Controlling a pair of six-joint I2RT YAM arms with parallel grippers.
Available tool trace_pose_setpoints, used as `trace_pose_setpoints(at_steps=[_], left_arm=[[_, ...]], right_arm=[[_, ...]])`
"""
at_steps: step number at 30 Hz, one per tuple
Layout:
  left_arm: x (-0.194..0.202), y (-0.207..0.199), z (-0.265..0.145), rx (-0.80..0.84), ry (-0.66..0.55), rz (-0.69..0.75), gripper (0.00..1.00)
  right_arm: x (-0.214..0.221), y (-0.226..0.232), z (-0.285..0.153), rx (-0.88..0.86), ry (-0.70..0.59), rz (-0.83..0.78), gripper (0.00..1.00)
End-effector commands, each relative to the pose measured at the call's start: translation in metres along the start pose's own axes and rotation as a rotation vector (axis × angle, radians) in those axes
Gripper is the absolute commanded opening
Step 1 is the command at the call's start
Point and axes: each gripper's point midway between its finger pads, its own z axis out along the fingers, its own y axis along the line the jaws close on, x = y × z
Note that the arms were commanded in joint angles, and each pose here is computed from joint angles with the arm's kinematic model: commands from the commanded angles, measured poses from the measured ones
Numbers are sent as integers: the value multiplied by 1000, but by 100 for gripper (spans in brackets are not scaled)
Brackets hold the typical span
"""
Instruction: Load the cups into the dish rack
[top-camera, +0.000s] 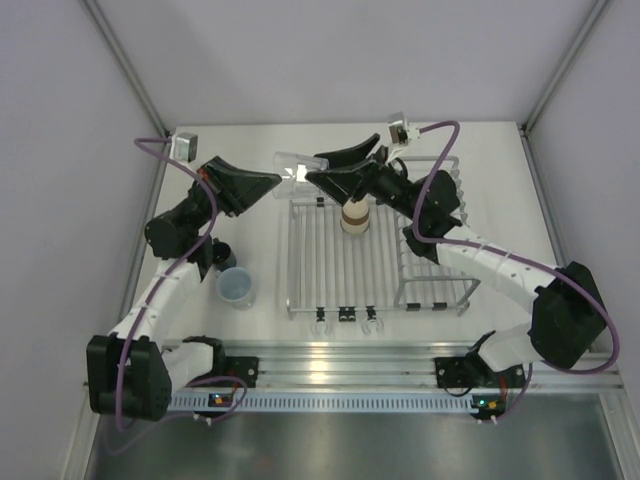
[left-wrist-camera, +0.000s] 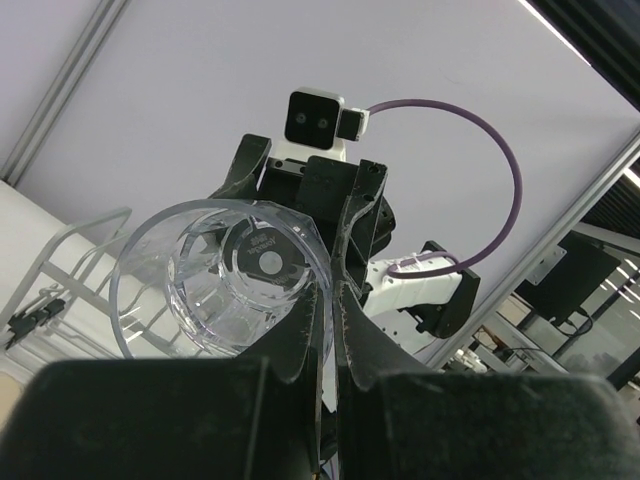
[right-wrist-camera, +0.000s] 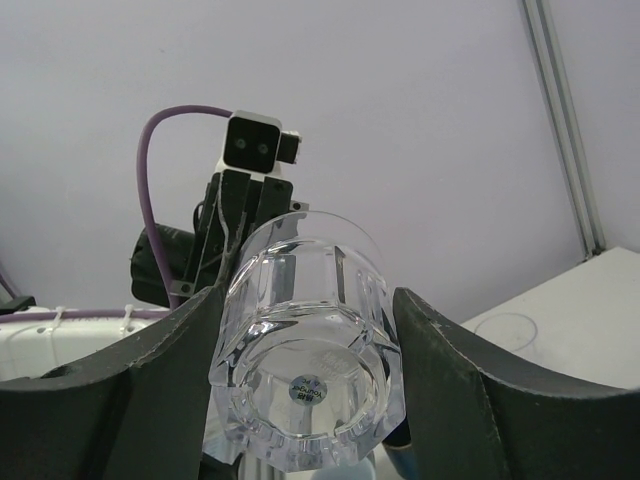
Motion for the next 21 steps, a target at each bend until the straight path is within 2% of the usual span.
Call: trace_pose_setpoints(at_steps=[1, 5, 6, 7, 9, 15, 18, 19, 20, 21], left_arm=[[1, -18, 1, 85, -2, 119, 0], [1, -15, 1, 81, -1, 119, 28], [2, -15, 1, 80, 5, 120, 43], [3, -14, 1, 79, 9, 119, 47], [3, -13, 1, 78, 13, 118, 52], [8, -2, -1, 37, 33, 114, 56], [14, 18, -4, -72, 68, 121, 56], [15, 23, -6, -96, 77, 194, 56], [20, 36, -11, -163, 92, 156, 56], [20, 33, -12, -175, 94, 187, 55]], right_arm=[[-1, 19, 12, -46, 7, -22, 0], [2, 11, 10, 3, 19, -29, 0], [1, 11, 9, 11, 17, -36, 0], [0, 8, 7, 31, 14, -50, 0], [-1, 5, 5, 57, 20, -59, 0], [-11, -1, -2, 122, 9, -114, 0], [-20, -4, -7, 161, 2, -145, 0], [-23, -6, -8, 176, -1, -153, 0], [-30, -6, -11, 187, -11, -167, 0], [-32, -6, -13, 195, -11, -175, 0]])
